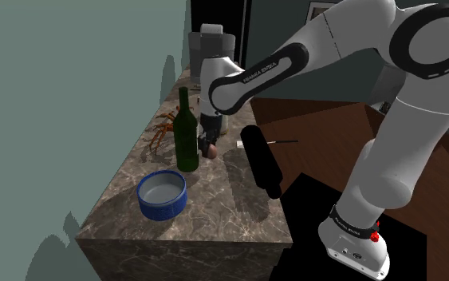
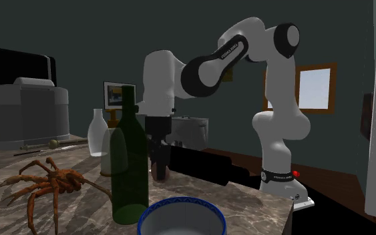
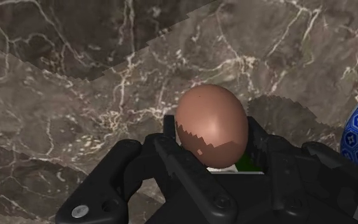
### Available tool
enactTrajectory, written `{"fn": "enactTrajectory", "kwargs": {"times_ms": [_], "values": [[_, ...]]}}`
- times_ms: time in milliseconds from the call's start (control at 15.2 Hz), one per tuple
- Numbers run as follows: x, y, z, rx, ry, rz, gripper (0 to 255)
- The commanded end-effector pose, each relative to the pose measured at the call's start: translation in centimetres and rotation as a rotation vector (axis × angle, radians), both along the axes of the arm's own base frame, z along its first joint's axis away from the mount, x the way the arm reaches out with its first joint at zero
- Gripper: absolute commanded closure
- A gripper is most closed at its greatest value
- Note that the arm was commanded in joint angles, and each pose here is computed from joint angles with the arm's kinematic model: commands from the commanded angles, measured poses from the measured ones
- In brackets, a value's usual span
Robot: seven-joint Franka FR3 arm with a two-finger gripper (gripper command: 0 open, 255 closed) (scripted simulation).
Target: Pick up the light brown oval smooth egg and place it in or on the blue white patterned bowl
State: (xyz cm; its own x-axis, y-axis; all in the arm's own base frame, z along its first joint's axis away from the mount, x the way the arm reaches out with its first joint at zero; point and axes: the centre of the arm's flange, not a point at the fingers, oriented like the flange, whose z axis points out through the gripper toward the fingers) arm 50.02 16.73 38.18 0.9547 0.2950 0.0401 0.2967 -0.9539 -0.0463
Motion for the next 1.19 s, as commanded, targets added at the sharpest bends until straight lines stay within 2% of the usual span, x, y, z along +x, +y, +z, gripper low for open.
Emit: {"fn": "enactTrajectory", "kwargs": {"times_ms": [0, 1122], "values": [[0.0, 0.0, 1.1, 0.000, 0.000, 0.000, 255], [0.0, 0.0, 10.1, 0.000, 0.000, 0.000, 255]]}}
